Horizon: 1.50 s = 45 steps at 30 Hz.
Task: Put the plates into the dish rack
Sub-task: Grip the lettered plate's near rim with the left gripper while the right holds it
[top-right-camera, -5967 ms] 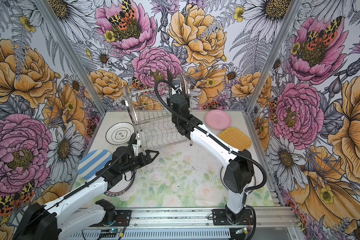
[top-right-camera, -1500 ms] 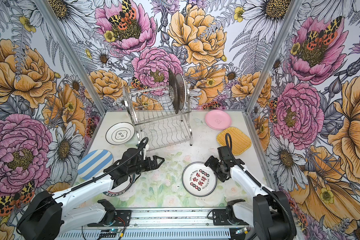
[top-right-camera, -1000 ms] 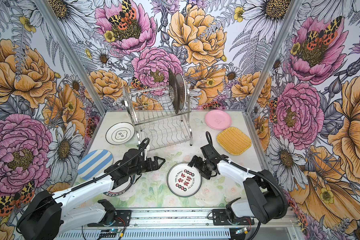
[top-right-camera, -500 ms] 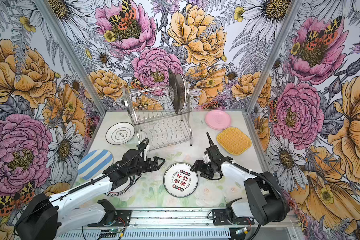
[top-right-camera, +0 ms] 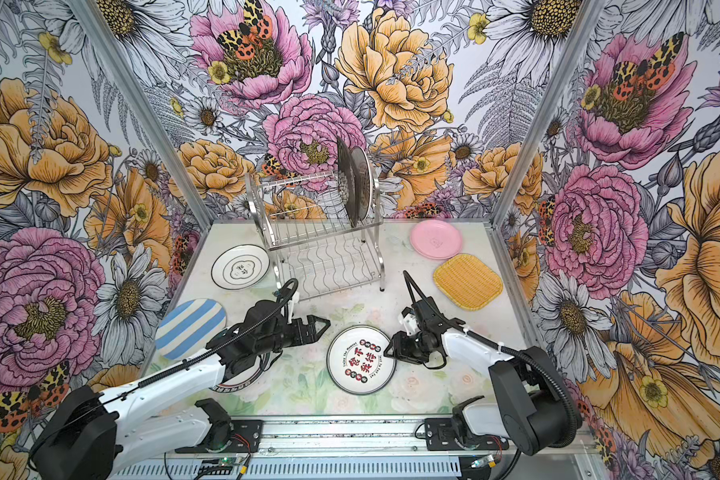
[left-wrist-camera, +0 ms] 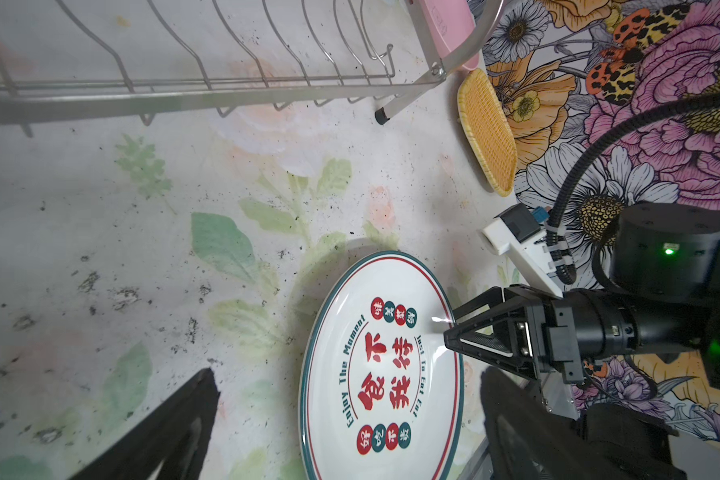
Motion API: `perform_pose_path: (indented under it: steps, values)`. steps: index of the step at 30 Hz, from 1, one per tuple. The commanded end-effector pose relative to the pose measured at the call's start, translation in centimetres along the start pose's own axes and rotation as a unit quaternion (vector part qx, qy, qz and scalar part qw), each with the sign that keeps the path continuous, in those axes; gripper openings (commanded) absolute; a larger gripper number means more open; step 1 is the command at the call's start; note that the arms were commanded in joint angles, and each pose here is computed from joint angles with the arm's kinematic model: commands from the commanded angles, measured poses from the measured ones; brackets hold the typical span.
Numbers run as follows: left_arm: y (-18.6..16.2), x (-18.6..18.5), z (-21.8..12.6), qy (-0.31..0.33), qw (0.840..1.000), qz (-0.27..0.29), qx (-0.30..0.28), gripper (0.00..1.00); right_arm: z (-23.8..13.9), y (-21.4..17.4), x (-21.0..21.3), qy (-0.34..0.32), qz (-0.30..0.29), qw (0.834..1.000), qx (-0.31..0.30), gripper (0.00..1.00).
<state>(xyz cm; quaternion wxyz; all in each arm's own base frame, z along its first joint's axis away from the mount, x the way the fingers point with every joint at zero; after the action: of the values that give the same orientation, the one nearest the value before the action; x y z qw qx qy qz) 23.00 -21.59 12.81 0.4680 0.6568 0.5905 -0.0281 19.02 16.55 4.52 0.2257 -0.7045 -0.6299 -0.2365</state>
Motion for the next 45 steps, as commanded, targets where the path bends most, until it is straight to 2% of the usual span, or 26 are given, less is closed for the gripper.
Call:
perform_pose_path:
  steps: [1, 9, 23, 31, 45]
  values:
    - [-0.9, -0.3, 0.2, -0.02, 1.0, -0.005, 0.011, 0.99, 0.6, 0.0, 0.2, 0.0, -0.025, 1.0, 0.005, 0.44]
    - [-2.6, 0.0, 0.6, -0.039, 0.998, -0.032, 0.034, 0.99, 1.4, -0.3, 0.1, 0.005, -0.035, 0.999, 0.013, 0.34]
    - [-4.0, 0.8, 0.7, -0.039, 0.997, -0.059, 0.043, 0.99, 1.9, -0.5, 0.0, 0.015, -0.044, 0.999, 0.019, 0.01]
    - [-4.1, 1.0, 0.4, -0.044, 0.996, -0.064, 0.035, 0.99, 1.0, 0.1, 1.9, 0.051, -0.062, 0.997, 0.006, 0.0]
    - [-3.7, 1.2, -0.6, -0.076, 0.994, -0.075, 0.021, 0.98, -3.1, 1.9, 7.6, 0.136, -0.087, 0.986, -0.038, 0.0]
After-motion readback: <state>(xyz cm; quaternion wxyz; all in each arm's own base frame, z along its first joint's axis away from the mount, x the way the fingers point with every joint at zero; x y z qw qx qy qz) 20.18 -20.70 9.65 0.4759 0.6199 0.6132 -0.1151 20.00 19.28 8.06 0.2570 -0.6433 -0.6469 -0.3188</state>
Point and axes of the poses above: each gripper's point midway between its finger pads, its own z axis out along the fingers, its own x axis along the line the jaws close on, y = z × x, the point moved 2 cm from there along -z, back along the fingers, and after that the axes turned 7 degrees about z, right-handed, at the moved point
